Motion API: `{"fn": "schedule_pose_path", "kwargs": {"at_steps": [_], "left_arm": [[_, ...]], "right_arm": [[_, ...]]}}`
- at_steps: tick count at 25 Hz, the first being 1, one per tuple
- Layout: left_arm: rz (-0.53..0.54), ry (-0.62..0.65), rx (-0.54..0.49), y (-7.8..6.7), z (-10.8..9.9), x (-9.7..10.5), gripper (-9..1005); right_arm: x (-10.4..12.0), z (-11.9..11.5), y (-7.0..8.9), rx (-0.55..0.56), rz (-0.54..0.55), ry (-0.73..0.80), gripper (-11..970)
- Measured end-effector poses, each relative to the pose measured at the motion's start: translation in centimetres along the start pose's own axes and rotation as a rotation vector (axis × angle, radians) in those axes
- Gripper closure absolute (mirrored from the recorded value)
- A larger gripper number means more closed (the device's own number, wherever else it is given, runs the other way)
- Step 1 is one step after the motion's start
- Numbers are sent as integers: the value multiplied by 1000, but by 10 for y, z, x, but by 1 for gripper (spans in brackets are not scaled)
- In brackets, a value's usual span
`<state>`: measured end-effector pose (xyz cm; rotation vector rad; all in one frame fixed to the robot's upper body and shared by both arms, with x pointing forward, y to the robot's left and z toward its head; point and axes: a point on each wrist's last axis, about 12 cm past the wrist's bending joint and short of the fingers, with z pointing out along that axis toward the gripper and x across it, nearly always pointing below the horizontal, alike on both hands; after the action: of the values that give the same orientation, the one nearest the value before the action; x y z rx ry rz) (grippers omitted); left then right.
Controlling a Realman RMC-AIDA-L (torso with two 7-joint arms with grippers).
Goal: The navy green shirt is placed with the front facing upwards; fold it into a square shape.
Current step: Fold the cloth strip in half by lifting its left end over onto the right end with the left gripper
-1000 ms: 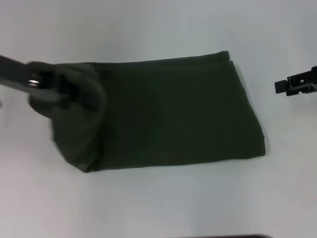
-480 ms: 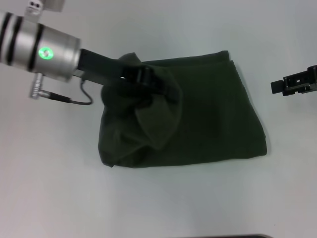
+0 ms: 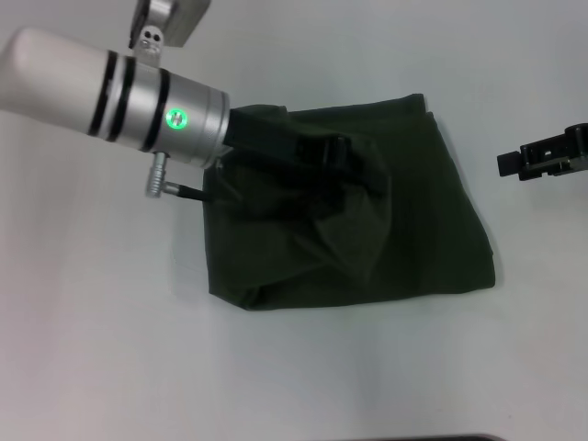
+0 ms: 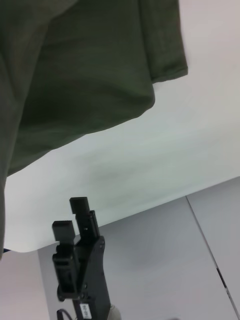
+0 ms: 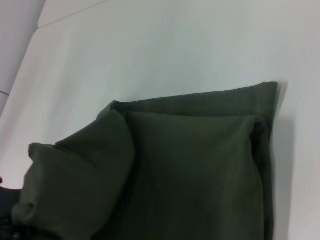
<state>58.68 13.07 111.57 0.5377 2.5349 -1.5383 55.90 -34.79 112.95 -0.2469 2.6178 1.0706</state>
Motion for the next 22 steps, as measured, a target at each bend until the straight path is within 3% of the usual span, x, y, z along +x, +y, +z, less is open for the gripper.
{"fn": "schedule_pose_path", "kwargs": {"at_steps": [10, 16, 22], "left_arm": [[-47, -47, -15, 6, 25, 1, 923], [-74, -72, 12, 9, 16, 4, 922], [-85, -108, 24, 9, 8, 1, 713]], "right_arm": [[2, 0, -1, 0, -1, -2, 389], [6, -1, -4, 0, 2, -4, 390], [5, 0, -3, -3, -1, -3, 390]]}}
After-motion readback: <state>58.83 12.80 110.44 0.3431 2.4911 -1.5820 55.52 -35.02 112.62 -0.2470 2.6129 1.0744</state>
